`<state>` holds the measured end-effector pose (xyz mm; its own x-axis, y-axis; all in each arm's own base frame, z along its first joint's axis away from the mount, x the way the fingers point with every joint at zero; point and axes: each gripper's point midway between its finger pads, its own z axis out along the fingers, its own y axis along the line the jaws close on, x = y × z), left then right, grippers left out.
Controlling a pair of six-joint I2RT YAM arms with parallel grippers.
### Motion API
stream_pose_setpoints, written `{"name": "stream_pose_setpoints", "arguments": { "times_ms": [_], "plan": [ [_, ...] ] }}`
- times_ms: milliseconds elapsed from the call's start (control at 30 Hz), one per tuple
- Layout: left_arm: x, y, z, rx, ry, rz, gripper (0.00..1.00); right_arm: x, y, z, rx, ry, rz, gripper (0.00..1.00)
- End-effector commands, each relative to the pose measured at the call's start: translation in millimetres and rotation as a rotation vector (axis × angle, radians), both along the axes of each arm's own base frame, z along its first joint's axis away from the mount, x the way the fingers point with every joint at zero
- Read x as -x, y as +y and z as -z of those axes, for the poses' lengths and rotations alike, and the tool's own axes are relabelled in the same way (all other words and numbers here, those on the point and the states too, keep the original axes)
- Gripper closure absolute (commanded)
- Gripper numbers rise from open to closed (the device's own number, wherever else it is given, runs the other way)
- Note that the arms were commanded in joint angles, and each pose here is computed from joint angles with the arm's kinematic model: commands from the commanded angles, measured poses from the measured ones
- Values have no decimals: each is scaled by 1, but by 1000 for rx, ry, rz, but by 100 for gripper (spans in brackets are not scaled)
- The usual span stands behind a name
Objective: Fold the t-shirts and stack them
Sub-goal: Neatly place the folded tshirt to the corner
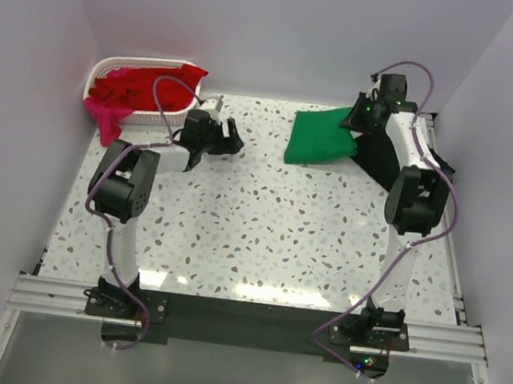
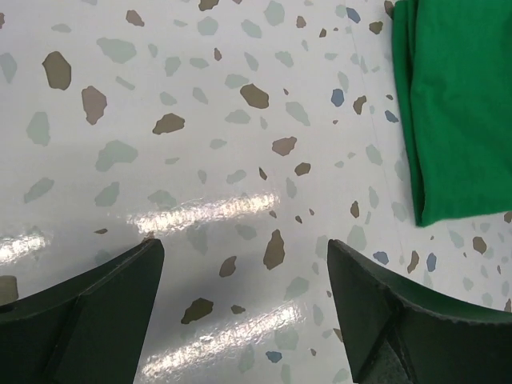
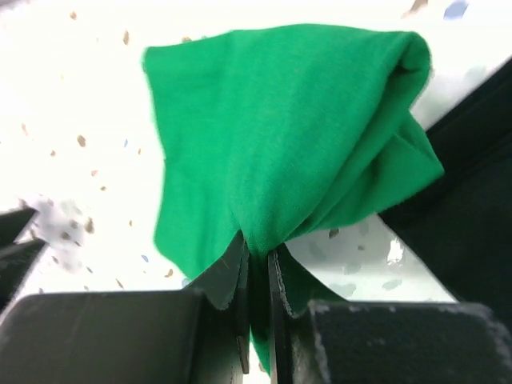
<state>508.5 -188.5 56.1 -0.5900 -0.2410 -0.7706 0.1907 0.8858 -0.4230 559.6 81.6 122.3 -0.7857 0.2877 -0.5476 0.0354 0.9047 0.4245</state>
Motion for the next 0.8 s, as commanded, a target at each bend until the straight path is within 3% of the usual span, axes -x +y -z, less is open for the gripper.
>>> {"name": "stream_pose_setpoints", "arguments": {
  "times_ms": [0,200,333,767],
  "plan": [
    [-10,11,-32,2,-92,-14,12,-17,-16,-36,28,-69,36,100],
    [-12,17,-25,9,-78,-21,12,-32,-22,-65,24,-129,63,100],
    [-13,19,-21,14,-69,-23,12,-38,-52,-91,23,-177,122,100],
    [-12,17,-17,32,-57,-14,12,-33,-101,-165,-31,-310,195,100]
  ]
}}
